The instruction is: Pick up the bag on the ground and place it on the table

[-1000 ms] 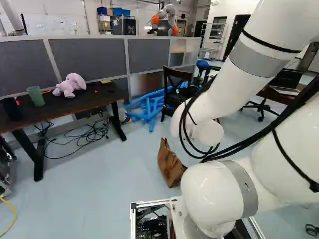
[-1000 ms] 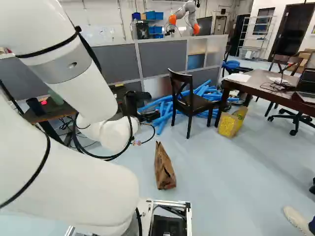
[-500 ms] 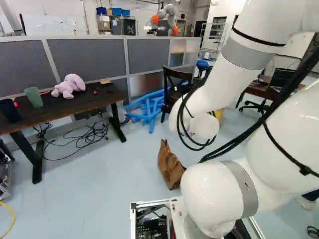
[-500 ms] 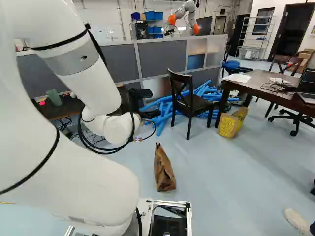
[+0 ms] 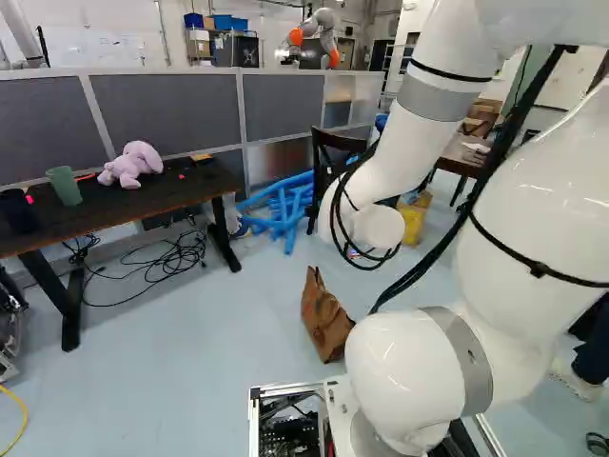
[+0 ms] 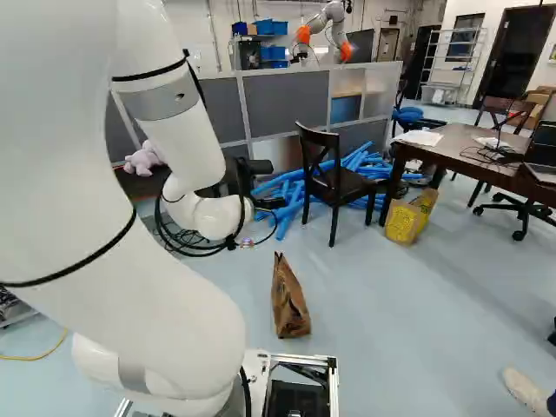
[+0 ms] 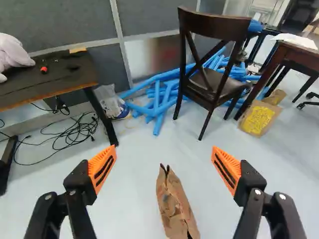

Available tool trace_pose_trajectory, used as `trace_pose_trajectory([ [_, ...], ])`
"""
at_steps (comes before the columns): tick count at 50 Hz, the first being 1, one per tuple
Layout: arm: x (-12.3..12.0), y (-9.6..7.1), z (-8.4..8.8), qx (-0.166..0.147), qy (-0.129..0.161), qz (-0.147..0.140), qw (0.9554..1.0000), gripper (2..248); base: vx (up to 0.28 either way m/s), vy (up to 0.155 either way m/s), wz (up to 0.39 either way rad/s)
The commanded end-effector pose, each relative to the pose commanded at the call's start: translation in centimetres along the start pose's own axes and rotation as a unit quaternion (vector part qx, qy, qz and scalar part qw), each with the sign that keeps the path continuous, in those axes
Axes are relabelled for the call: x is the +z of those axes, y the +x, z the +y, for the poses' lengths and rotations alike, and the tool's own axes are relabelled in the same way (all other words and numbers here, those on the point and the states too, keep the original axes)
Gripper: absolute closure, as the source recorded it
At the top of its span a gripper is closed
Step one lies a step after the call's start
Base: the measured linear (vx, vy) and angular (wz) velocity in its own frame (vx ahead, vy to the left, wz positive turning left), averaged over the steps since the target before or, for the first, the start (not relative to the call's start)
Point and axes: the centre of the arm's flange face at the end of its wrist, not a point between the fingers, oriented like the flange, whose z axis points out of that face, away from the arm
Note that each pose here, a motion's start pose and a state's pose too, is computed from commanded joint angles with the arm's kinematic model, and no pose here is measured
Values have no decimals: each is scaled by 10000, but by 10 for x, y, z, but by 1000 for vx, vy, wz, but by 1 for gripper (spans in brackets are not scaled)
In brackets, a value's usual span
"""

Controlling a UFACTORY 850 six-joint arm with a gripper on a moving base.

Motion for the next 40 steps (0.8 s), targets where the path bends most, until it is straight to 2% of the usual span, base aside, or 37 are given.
trace_pose_trajectory([
  [20, 30, -15, 1, -4, -3, -820, 9966, 3, 0, 0, 0],
  [40, 58, -33, 10, 34, -65, -1628, 9866, 3, 0, 0, 0],
])
